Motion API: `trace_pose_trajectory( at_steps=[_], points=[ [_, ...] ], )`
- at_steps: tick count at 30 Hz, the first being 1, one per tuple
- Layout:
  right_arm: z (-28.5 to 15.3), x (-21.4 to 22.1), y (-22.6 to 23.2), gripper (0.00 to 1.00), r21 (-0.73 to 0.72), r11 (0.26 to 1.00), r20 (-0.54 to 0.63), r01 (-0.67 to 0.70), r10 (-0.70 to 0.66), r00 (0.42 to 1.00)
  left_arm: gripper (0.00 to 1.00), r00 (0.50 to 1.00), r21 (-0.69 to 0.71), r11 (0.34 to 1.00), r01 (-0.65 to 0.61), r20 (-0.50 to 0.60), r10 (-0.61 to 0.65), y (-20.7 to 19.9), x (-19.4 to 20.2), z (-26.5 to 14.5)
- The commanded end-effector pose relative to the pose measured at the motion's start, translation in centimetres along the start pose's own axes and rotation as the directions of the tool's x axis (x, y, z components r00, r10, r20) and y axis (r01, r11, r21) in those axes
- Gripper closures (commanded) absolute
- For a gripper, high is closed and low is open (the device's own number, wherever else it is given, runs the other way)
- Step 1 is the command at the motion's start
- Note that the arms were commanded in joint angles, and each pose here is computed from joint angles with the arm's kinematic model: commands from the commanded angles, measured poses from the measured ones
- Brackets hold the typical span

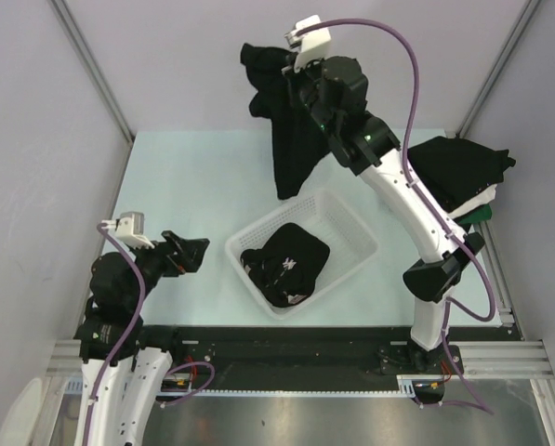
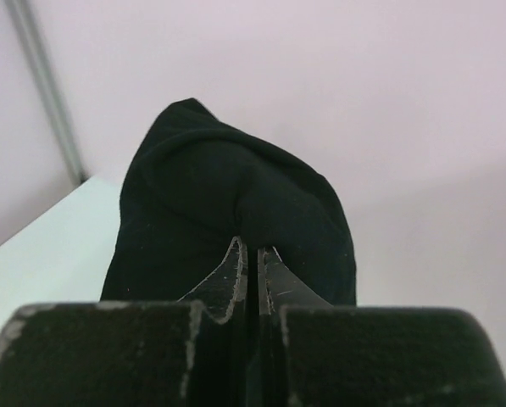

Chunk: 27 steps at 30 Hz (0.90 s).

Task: Fold and stack the t-shirts
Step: Move the tshirt to the center of the board

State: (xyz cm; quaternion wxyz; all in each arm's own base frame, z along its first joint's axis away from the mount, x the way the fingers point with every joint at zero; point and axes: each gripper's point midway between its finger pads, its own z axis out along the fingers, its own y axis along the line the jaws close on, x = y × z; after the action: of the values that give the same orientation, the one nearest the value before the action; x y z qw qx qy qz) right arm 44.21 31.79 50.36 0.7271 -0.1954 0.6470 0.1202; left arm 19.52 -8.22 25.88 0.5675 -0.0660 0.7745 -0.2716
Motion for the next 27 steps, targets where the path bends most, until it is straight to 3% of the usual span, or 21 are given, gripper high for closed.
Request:
trace_pose_trajectory(
  at_steps=[1, 5, 6, 7, 12, 17, 22, 27],
  points=[
    [2.2, -3.0, -6.0, 1.0, 0.114, 0.994, 0.164, -0.008, -0.011, 0.986, 0.01, 1.0, 0.007, 1.0, 0.009, 0.008, -0.009, -0.4, -0.1, -0.8],
    [4.1, 4.0, -6.4, 1.0, 0.143, 0.99, 0.022, 0.004, -0.007, 1.0, 0.01, 1.0, 0.007, 1.0, 0.007, -0.002, -0.007, -0.5, 0.0, -1.3],
    [4.2, 5.2, -6.4, 0.91, 0.155, 0.988, -0.002, 0.008, -0.008, 1.0, 0.0, 1.0, 0.007, 1.0, 0.013, -0.002, -0.013, -0.6, 0.1, -1.4],
    [3.7, 5.7, -6.6, 0.64, 0.178, 0.984, -0.019, 0.016, -0.013, 1.0, 0.01, 1.0, 0.011, 1.0, 0.018, -0.001, -0.018, -0.6, 0.2, -1.4],
    [1.4, 12.6, -5.4, 0.39, 0.209, 0.97, -0.152, 0.127, -0.096, 0.984, 0.01, 0.999, 0.04, 0.998, 0.044, -0.014, -0.043, -0.8, 1.0, -1.1],
    [-2.3, 13.2, -5.1, 0.3, 0.222, 0.961, -0.189, 0.164, -0.122, 0.974, 0.0, 0.995, 0.048, 0.995, 0.089, -0.054, -0.087, -0.2, 2.5, 0.6],
    [-6.2, 12.5, -6.4, 0.3, 0.249, 0.958, -0.228, 0.142, -0.085, 0.97, 0.01, 0.98, 0.109, 0.977, 0.181, -0.1, -0.17, -1.1, 2.8, 3.0],
    [-10.1, 10.0, -7.6, 0.3, 0.251, 0.963, -0.185, 0.097, -0.051, 0.981, 0.02, 0.955, 0.073, 0.96, 0.272, -0.145, -0.26, -0.9, 4.4, 5.9]
  ],
)
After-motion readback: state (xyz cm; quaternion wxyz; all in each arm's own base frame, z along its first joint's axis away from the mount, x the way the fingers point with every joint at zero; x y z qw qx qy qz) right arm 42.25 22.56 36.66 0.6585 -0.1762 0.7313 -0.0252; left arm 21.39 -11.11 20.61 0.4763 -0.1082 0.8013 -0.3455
